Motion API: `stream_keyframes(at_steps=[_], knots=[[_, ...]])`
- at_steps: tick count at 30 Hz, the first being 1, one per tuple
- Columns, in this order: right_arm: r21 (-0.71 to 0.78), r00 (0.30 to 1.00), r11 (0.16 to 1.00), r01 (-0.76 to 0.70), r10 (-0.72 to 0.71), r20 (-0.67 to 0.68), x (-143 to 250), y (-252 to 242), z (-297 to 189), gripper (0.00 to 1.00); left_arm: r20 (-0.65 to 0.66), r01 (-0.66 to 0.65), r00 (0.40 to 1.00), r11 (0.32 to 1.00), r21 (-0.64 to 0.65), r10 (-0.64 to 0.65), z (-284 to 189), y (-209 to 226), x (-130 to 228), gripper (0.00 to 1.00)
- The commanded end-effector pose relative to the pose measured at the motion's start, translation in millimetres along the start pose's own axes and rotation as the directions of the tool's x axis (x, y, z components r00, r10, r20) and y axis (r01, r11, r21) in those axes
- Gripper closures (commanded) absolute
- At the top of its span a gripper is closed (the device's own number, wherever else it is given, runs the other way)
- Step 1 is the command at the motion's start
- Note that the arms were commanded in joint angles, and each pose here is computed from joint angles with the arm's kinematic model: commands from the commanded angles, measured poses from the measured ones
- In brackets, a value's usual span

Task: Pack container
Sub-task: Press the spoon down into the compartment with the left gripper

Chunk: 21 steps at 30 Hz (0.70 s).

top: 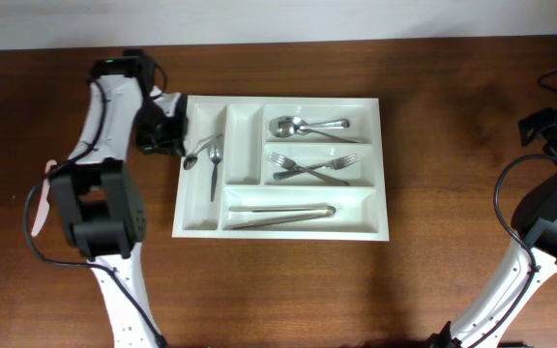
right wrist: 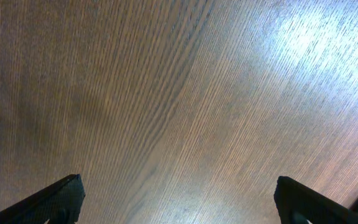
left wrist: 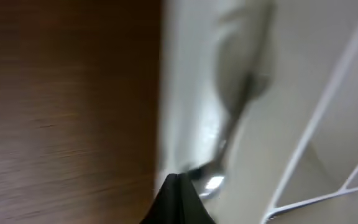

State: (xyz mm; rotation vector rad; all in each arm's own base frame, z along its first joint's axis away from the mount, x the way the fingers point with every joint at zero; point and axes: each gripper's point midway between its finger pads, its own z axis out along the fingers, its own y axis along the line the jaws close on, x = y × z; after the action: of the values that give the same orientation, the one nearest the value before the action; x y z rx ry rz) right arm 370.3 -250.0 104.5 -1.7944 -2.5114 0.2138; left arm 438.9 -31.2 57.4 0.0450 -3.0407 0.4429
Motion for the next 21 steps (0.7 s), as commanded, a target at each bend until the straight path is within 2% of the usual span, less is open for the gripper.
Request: stream_keyframes(at_steps=[1, 14, 21], knots=[[-0.025, 0.999, 1.0, -0.003, 0.004, 0.044, -2, -2, -20, 0.01, 0.048, 0.046, 0.998, 0.999, -0.007, -0.046, -22, 21, 0, 0.98], [-0.025, 0.999, 1.0, -0.003, 0.004, 0.044, -2, -2, -20, 0.01, 0.025, 0.052, 0.998, 0.999, -0.006, -0.052, -22, 22, 5, 0.98], [-0.025, 0.999, 1.0, -0.003, 0.004, 0.044, -2, -2, -20, 0.01, -0.022, -0.002, 1.0, 1.0, 0.019, 0.002, -22, 15, 17, 0.98]])
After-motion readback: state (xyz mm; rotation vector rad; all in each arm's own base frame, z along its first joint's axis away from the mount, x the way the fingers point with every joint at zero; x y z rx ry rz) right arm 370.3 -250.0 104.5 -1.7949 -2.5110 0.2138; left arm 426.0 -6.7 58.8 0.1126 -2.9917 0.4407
